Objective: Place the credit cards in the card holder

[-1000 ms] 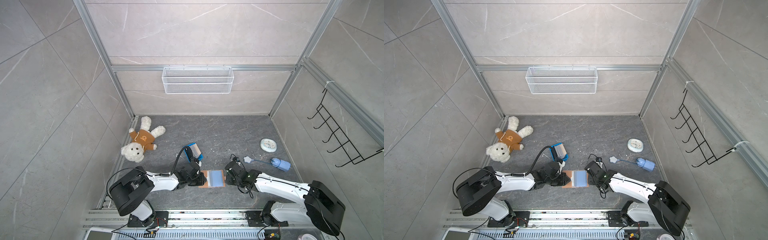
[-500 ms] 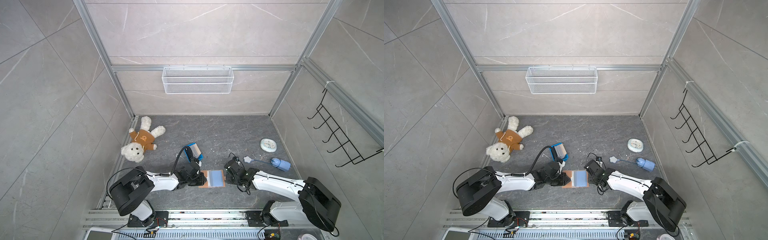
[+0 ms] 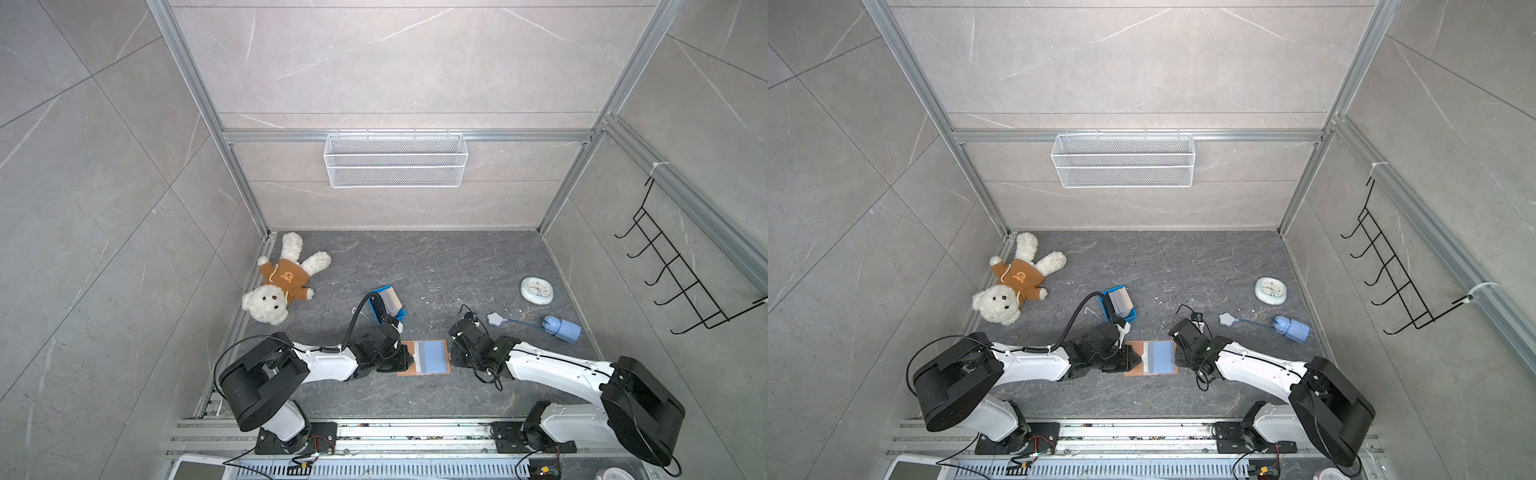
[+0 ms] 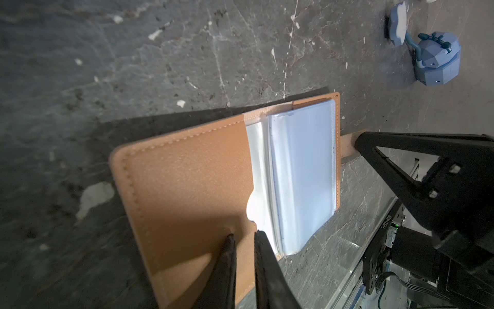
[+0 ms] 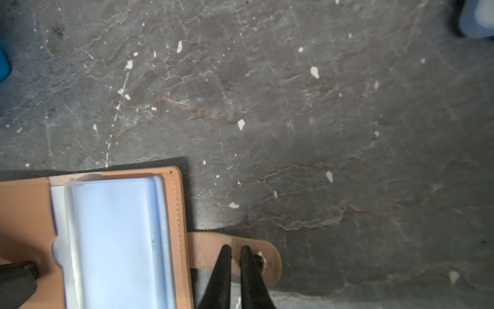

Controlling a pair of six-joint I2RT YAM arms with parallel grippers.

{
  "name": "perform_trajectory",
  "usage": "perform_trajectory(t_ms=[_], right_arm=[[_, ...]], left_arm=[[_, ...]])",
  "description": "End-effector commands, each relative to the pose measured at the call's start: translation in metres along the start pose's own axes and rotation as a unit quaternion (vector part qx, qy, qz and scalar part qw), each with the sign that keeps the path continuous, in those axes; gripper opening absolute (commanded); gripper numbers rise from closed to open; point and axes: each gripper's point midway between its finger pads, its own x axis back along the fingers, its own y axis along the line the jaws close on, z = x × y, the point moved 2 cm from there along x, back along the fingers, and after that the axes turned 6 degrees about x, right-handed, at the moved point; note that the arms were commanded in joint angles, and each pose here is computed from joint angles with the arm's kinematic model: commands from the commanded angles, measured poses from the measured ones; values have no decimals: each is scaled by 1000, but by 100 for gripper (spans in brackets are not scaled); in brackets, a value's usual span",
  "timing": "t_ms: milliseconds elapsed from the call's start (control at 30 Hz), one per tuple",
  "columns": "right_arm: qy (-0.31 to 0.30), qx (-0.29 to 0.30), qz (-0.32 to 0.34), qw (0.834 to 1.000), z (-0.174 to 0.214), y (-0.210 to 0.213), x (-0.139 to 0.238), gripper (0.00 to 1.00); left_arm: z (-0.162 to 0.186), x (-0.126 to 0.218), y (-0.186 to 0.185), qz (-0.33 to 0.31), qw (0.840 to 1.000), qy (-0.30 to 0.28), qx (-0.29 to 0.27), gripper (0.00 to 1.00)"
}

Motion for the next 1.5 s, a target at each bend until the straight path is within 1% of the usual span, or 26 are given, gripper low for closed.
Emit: perform_trajectory(t_ms=[0, 267, 500, 600, 767, 967, 1100, 1167, 1467], right_arm=[[-6, -1, 0, 1000, -6, 0, 3, 13], [14, -12, 21, 1000, 1, -7, -8, 13], [20, -13, 18, 1000, 4, -7, -12, 13], [4, -13, -14, 1000, -2, 2, -5, 12], [-32, 0, -76, 997, -20, 21, 16, 13], [-34, 1, -155, 987, -23, 47, 21, 14], [-27, 2, -187, 982, -20, 59, 17, 15], [-21, 3, -192, 981, -18, 62, 14, 15], [7, 6, -177, 984, -6, 60, -2, 17]], left_arm=[[0, -3, 0, 2, 1000, -3, 0, 17], [1, -3, 1, 0, 1000, -2, 0, 18], [3, -7, 4, 8, 1000, -2, 12, 18], [5, -7, 7, 7, 1000, -1, 16, 18], [5, -6, 8, 5, 1000, -5, 17, 18], [4, -7, 7, 9, 1000, -5, 16, 18], [4, -9, 5, 11, 1000, -4, 16, 18], [4, -10, 6, 10, 1000, -2, 15, 18], [6, -13, 8, 8, 1000, 2, 20, 17]])
